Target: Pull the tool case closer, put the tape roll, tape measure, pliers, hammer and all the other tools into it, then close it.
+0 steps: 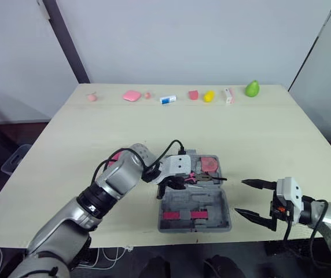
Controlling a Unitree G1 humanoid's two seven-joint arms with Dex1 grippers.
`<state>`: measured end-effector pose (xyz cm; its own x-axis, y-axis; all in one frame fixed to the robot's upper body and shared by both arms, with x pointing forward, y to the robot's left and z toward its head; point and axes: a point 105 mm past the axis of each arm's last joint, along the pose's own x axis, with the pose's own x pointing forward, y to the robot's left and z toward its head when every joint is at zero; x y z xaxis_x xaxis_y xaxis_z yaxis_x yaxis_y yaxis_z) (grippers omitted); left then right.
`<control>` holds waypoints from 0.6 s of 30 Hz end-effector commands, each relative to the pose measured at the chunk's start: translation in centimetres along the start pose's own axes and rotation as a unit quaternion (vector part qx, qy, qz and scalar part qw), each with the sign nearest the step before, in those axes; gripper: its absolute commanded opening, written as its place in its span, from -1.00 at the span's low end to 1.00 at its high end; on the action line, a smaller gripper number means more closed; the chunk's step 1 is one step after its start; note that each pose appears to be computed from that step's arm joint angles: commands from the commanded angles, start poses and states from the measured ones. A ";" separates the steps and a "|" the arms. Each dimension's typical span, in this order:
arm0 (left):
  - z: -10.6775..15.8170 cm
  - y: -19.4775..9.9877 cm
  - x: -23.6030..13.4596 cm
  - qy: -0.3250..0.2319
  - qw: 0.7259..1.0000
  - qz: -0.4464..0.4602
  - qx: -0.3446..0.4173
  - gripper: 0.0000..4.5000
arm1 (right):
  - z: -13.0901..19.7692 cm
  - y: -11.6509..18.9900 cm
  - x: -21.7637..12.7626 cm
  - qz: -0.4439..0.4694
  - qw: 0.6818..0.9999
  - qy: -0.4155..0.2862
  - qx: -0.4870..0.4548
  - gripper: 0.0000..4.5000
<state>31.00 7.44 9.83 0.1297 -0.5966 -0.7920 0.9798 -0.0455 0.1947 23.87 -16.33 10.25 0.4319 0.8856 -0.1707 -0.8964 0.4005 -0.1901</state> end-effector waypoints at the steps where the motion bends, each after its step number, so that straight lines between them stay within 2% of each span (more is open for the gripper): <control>1: 0.6 0.2 0.1 0.014 1.000 0.004 0.025 -0.99 | 0.7 -0.3 -0.3 -0.011 1.000 -0.012 -0.022 1.00; 18: -0.3 0.4 1.3 0.048 0.998 0.014 0.027 -0.99 | 1.1 -0.1 0.1 -0.009 1.000 -0.016 -0.024 1.00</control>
<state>31.35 7.07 8.23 0.1503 -0.5294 -0.8349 0.9759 -0.0559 0.2111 23.93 -16.33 10.10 0.4489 0.8786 -0.1627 -0.8873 0.4168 -0.1975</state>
